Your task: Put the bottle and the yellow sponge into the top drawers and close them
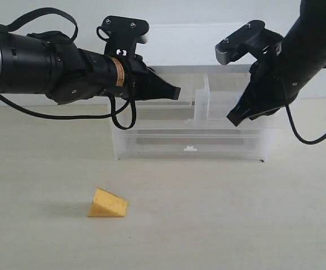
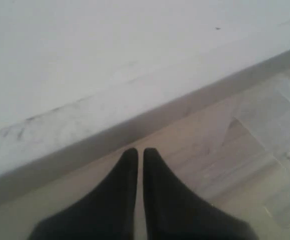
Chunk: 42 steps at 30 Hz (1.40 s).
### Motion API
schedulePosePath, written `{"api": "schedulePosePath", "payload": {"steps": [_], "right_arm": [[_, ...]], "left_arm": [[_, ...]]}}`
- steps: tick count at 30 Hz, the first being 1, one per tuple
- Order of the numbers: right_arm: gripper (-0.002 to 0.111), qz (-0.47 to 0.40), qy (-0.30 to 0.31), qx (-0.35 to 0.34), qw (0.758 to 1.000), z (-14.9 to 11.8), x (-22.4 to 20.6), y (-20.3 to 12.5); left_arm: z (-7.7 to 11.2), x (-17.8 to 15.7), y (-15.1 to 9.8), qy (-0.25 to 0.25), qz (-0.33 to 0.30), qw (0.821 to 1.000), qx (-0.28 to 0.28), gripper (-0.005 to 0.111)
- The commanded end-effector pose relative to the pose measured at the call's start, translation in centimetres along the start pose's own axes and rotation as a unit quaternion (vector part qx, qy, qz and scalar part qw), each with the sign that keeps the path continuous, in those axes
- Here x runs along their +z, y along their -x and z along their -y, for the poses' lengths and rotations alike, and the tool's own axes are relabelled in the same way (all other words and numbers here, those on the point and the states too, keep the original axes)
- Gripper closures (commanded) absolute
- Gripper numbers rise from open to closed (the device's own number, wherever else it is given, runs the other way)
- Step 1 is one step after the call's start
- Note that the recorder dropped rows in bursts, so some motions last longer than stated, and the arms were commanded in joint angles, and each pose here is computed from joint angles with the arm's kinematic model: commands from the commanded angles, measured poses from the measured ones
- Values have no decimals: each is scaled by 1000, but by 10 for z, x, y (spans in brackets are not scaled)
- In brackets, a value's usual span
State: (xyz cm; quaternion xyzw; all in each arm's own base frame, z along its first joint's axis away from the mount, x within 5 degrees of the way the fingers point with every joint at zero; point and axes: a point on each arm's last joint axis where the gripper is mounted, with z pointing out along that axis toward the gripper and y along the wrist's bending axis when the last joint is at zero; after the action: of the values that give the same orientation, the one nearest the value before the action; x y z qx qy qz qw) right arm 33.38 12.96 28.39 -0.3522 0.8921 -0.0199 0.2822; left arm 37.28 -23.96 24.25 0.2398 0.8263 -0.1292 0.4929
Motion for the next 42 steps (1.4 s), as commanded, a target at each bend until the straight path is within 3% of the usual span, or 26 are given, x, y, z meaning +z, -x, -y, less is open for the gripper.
{"api": "schedulePosePath", "payload": {"steps": [1, 13, 22, 28, 36, 42], "right_arm": [[108, 50, -26, -9, 998, 5, -1, 9], [108, 84, -73, -57, 992, 12, 30, 18], [108, 103, -136, -73, 983, 23, 29, 22], [108, 103, -133, -53, 984, 23, 29, 21], [108, 25, -131, -34, 991, 23, 19, 7], [108, -26, -34, -74, 996, 8, 11, 0]], "left_arm": [[0, 0, 3, -1, 7, 999, 36, 103], [1, 3, 0, -2, 3, 999, 40, 103], [0, 3, 0, 0, 1, 999, 40, 103], [0, 3, 0, 0, 1, 999, 40, 103], [0, 0, 1, 8, -6, 999, 31, 103], [3, -18, 4, 33, -32, 998, 40, 103]]}}
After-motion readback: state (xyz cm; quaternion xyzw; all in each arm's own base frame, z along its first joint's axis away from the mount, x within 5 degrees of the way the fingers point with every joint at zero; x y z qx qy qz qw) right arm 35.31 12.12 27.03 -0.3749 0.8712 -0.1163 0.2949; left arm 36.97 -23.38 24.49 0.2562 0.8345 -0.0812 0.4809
